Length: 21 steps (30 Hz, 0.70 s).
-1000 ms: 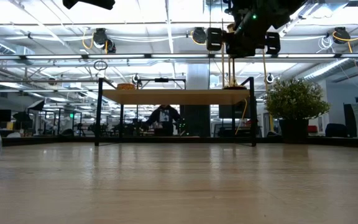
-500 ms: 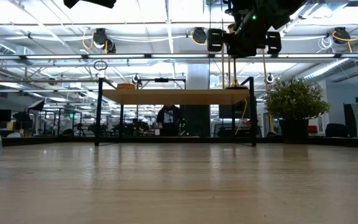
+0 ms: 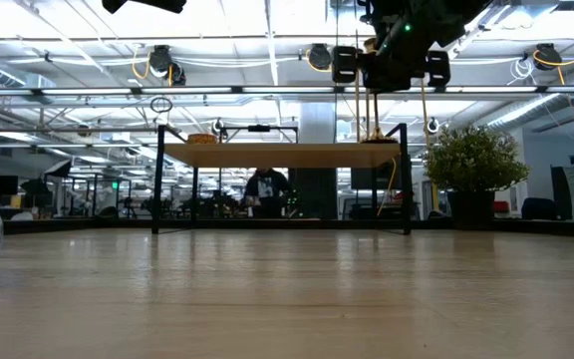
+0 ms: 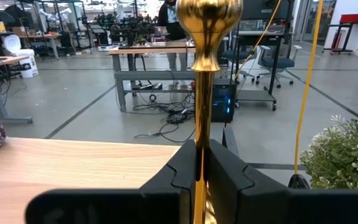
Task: Pick & Place candle stick holders
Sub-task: Put the gold candle holder on the shelf aligned with the other gold candle holder
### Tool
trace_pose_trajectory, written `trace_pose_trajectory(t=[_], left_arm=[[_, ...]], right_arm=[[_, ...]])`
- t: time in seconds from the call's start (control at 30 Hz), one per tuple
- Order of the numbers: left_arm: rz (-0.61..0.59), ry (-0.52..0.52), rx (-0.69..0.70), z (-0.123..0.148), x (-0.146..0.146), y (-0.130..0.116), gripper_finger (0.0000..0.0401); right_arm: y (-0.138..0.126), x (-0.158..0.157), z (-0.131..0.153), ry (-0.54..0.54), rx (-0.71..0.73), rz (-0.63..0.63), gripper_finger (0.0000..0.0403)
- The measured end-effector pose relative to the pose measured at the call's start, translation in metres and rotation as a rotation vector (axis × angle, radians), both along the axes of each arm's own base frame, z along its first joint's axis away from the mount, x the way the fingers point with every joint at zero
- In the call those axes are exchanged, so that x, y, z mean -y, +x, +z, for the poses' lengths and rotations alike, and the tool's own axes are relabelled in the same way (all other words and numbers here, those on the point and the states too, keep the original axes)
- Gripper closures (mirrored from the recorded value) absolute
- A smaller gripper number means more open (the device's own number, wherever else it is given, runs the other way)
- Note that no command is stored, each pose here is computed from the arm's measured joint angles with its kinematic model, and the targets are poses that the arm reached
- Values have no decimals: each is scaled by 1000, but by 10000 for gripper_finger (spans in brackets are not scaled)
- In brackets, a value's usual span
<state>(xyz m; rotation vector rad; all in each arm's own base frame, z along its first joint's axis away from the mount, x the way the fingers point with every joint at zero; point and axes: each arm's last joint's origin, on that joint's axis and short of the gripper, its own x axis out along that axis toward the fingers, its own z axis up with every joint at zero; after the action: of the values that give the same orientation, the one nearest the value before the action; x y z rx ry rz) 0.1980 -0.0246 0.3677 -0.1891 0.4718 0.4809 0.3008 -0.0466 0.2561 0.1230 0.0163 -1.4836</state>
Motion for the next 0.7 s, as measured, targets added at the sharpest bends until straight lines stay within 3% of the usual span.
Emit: trace_pose_trajectory(t=[0.7], left_arm=[[-2,-5,0,0,0,0,320]], right_arm=[[1,0,0,6,6,10,353]])
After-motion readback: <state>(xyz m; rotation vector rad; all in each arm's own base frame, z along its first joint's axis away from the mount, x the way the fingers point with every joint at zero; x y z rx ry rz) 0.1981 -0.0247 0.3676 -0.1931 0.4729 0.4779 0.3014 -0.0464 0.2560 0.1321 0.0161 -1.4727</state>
